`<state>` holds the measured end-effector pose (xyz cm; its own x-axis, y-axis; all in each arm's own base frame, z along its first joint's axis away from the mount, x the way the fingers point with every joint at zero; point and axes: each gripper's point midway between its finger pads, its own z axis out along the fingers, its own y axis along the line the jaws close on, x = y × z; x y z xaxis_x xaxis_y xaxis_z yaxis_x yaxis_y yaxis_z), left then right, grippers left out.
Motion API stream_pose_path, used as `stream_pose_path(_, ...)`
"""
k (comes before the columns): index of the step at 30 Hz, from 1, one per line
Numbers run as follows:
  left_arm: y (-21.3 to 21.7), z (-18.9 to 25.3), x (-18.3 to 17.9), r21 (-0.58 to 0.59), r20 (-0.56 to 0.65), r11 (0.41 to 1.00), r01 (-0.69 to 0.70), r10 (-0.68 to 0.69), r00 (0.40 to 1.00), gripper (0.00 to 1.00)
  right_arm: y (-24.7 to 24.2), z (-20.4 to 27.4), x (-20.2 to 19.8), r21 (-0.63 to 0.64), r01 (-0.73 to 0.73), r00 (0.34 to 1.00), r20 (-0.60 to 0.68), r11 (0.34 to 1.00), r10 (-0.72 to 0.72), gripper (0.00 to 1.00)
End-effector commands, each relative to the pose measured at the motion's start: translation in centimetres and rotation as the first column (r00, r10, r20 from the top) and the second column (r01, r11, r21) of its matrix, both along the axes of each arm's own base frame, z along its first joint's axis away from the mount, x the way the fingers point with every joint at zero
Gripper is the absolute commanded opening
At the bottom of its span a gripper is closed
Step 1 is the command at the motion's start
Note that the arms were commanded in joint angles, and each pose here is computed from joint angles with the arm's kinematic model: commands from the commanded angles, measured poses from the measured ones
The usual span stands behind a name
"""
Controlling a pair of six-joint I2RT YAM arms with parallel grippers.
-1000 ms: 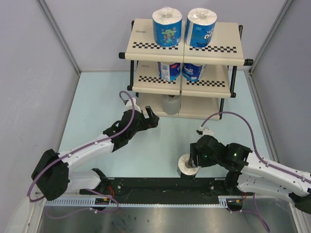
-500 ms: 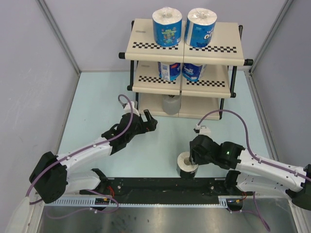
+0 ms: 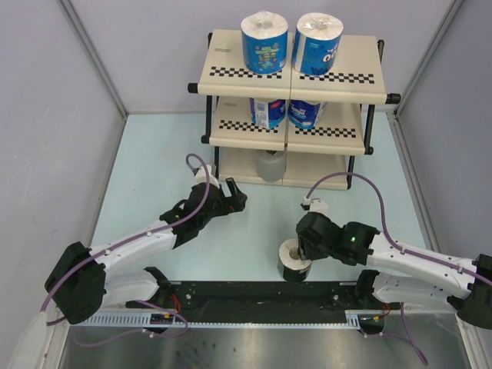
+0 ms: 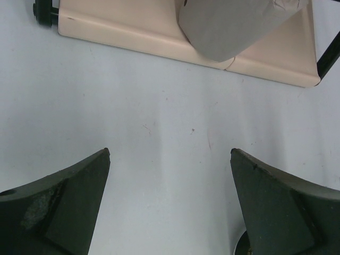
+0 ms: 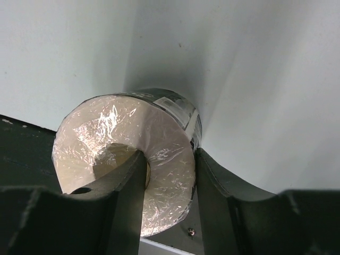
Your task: Place and organize the paper towels onto the shelf
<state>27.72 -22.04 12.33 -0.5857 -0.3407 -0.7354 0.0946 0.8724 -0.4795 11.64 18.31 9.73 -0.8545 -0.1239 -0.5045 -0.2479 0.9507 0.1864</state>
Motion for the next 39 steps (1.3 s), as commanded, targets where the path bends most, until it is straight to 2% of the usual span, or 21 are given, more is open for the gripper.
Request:
stream_pose_path(1,-0.1,1.1,-0.2,-0.062,0.017,0.998,-0.008,0.009,1.000,1.00,2.3,2.7,2.6,0.149,0.031,0.993,0.111,0.988,-0.047,0.32)
stream_pose_path(8,0.4,0.9,-1.1,-0.070,0.003,0.998,-0.001,0.002,1.000,1.00,1.2,6.1,8.2,0.245,0.123,0.944,0.271,0.962,-0.190,0.26)
stream_pose_path(12,0.9,0.9,-1.7,-0.086,0.004,0.996,-0.010,0.010,1.000,1.00,-0.2,7.7,12.1,0.287,0.190,0.895,0.342,0.939,-0.286,0.27)
stream_pose_path(18,0.5,1.2,-2.5,-0.144,0.011,0.989,0.019,-0.017,1.000,1.00,-2.7,8.3,17.9,0.292,0.278,0.846,0.377,0.915,-0.378,0.30)
stream_pose_path(24,0.3,2.0,-2.7,-0.127,0.024,0.991,0.045,-0.042,0.999,1.00,-3.3,9.3,22.9,0.301,0.327,0.796,0.423,0.896,-0.433,0.30)
stream_pose_path(32,0.6,2.3,-3.0,-0.137,0.035,0.989,0.048,-0.044,0.998,1.00,-4.0,10.8,26.7,0.346,0.401,0.704,0.476,0.848,-0.527,0.31)
stream_pose_path(34,0.6,1.9,-3.1,-0.136,0.029,0.990,0.047,-0.044,0.999,1.00,-4.3,10.2,27.4,0.348,0.433,0.684,0.474,0.832,-0.554,0.33)
stream_pose_path(36,0.7,1.8,-3.2,-0.135,0.028,0.990,0.046,-0.042,0.999,1.00,-4.2,10.3,28.2,0.369,0.441,0.661,0.482,0.818,-0.575,0.41)
stream_pose_path(39,0.8,1.9,-3.1,-0.134,0.035,0.990,0.043,-0.038,0.999,1.00,-4.1,9.4,29.0,0.383,0.467,0.642,0.473,0.797,-0.604,0.48)
